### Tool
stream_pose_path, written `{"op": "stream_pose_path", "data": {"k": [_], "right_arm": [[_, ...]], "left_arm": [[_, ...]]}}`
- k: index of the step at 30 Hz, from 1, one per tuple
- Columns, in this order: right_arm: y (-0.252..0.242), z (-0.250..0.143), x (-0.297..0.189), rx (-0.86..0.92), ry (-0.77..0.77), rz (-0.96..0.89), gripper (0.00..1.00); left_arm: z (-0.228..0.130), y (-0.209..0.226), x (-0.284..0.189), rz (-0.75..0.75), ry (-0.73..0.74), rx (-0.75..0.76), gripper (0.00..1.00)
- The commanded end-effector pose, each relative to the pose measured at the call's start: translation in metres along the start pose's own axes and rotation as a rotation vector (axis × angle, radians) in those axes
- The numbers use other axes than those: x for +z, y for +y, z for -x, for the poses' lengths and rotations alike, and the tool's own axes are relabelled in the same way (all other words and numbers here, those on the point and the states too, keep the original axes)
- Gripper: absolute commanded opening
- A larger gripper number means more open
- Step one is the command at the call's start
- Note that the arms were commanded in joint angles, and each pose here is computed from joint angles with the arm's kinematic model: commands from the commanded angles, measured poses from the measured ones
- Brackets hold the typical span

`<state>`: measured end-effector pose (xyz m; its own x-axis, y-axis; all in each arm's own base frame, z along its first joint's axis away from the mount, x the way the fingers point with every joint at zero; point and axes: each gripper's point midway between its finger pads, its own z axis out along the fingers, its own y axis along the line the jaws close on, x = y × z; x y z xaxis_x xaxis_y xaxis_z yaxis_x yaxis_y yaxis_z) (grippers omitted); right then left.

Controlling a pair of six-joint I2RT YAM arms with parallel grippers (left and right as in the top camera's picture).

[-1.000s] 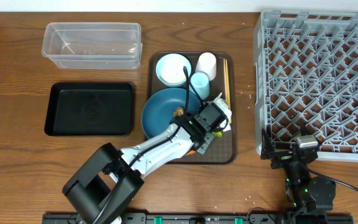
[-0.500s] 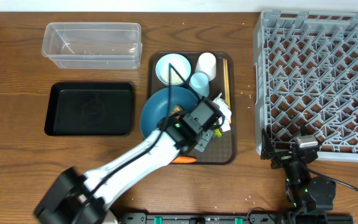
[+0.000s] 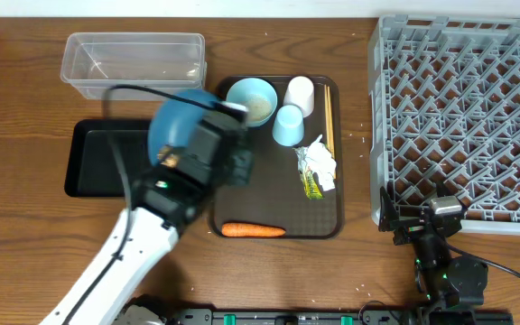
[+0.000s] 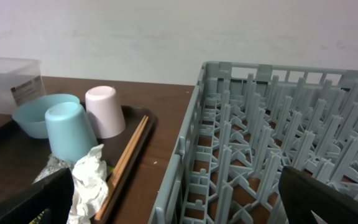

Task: Sort waste into correct bins and load items into the dishwasher rack
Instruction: 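Lift the blue plate and tip it over the black tray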

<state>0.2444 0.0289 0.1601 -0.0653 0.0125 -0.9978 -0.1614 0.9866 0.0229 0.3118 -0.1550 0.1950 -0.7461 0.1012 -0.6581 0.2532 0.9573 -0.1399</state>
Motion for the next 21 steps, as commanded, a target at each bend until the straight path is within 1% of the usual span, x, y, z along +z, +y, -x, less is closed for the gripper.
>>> {"op": "stream_pose_path", "data": {"k": [1,6,10,13,21], "right_arm": [[-0.003,-0.001,0.0,-0.01,0.001,-0.01,0.99],[-0.003,-0.001,0.0,-0.01,0.001,-0.01,0.99],[-0.003,-0.001,0.0,-0.01,0.001,-0.01,0.99],[-0.003,-0.001,0.0,-0.01,0.001,-0.011,0.99],[-0.003,-0.001,0.0,-0.01,0.001,-0.01,0.99]], "left_arm": [[0.007,0.018,-0.001,-0.089,0.003,-0.109,0.06],[0.022,0.061,-0.01,-0.163,-0.044,-0.212,0.06],[0.037,0.079,-0.026,-0.331,-0.115,-0.264,0.06],[0.043,0.095,-0.034,-0.415,-0.154,-0.323,0.06],[0.047,0.124,-0.041,-0.675,-0.201,-0.451,0.06]]}}
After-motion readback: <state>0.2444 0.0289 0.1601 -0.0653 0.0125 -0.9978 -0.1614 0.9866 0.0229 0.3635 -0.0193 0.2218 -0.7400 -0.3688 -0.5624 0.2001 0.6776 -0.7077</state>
